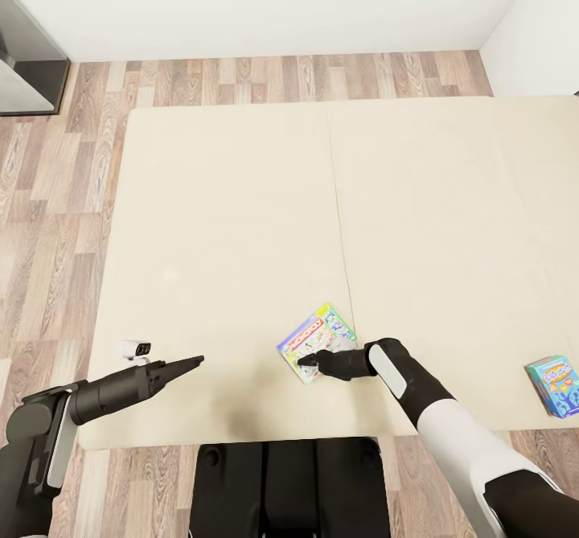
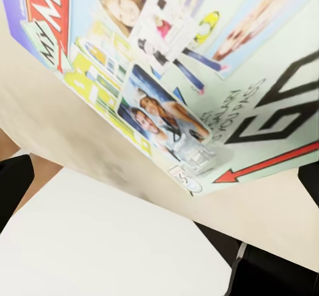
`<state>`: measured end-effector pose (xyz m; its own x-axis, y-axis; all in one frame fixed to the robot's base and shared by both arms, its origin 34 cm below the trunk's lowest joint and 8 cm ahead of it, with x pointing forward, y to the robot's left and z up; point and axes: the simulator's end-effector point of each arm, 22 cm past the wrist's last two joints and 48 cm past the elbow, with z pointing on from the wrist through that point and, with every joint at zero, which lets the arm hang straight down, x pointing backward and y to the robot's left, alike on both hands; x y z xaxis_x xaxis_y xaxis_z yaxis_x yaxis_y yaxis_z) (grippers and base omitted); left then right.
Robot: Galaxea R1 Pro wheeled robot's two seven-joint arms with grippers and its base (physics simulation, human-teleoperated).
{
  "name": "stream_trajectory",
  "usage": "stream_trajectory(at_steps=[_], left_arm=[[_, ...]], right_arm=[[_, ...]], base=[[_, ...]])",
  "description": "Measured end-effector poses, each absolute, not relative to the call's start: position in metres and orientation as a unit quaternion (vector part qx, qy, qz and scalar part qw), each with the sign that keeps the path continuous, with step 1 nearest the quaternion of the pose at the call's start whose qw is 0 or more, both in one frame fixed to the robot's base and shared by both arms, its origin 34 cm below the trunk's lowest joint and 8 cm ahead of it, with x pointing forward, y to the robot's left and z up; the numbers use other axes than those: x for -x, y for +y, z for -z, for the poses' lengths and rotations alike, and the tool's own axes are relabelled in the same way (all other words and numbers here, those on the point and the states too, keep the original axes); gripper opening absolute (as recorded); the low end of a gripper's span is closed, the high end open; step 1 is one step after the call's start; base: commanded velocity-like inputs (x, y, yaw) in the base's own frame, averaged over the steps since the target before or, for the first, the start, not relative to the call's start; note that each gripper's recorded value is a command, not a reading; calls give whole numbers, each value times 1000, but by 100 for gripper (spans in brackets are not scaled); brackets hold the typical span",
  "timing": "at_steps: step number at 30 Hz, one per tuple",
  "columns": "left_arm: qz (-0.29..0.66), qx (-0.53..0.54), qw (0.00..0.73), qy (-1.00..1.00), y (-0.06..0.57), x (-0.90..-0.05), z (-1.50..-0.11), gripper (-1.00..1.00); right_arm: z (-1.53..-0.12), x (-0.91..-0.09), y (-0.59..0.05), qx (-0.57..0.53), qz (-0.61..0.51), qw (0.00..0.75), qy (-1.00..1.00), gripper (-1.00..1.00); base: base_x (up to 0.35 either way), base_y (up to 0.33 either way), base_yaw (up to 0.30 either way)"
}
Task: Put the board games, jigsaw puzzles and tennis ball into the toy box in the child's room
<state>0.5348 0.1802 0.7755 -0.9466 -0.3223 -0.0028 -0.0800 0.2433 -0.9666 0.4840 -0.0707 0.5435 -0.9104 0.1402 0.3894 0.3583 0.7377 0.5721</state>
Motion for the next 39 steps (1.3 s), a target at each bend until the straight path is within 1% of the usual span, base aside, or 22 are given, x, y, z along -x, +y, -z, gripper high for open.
stream_trajectory(at_steps=[21,27,39], left_arm=[[602,128,101,782,180,-535,-776,100],[602,128,102,781,181,-535,-776,100],[603,128,103,781,183,-536,-777,100]], right_arm=[[-543,-486,-72,136,335,160,-919,100],[-546,-497,-71,130,339,147,-920,100],[-546,-516,-101,124,326,122,-929,100]], base=[[0,0,0],[0,0,0],[0,0,0]])
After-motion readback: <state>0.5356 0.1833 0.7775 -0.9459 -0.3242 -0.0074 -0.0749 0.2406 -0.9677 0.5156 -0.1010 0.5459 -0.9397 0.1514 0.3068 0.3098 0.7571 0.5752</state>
